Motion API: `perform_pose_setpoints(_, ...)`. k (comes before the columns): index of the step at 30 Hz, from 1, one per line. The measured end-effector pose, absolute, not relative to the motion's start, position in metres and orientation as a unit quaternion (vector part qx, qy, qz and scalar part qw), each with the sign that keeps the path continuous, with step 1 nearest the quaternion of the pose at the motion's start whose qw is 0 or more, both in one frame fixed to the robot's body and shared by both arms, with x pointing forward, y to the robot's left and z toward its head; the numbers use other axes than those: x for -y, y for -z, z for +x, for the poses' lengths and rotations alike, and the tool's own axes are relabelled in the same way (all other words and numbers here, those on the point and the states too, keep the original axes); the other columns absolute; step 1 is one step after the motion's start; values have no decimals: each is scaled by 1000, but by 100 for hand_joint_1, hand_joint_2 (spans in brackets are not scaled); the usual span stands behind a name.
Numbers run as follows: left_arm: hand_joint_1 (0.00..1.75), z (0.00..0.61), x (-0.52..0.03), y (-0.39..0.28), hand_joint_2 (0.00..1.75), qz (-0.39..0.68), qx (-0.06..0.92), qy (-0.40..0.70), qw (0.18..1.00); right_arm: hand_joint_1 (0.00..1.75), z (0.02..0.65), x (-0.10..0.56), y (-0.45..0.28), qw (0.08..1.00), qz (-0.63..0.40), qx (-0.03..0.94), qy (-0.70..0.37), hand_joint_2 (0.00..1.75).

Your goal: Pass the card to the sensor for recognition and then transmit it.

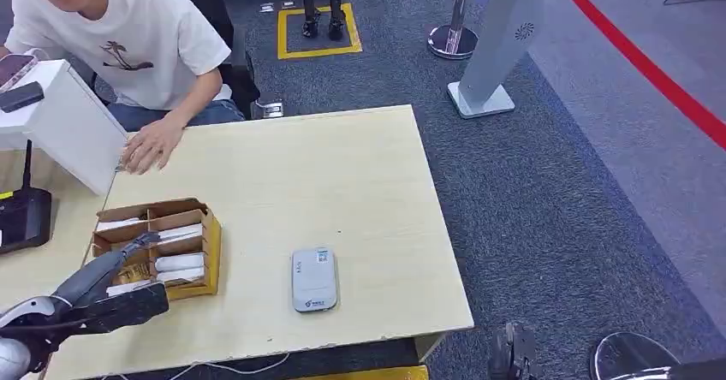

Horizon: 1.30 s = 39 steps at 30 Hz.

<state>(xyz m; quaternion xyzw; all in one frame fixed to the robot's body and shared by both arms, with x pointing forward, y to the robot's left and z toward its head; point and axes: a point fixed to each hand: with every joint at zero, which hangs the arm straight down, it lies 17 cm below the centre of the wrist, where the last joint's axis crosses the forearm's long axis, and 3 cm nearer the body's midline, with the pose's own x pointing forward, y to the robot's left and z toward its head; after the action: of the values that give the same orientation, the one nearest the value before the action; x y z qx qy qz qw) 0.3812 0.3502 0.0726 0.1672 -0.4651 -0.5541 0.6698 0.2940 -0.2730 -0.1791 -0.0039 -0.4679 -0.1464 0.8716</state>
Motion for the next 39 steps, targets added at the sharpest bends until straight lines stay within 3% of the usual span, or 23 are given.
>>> perform_pose_setpoints(17, 0, 377, -373, -95, 175, 147, 442, 554, 690, 0, 295, 276, 179, 871, -9, 468, 153, 0)
perform_pose_setpoints(25, 0, 425, -401, -152, 175, 268, 423, 618, 606, 0, 296, 275, 178, 870, -8, 468, 155, 0)
perform_pose_setpoints(39, 0, 454, -394, -169, 175, 299, 413, 650, 564, 0, 297, 272, 178, 871, -6, 468, 150, 0)
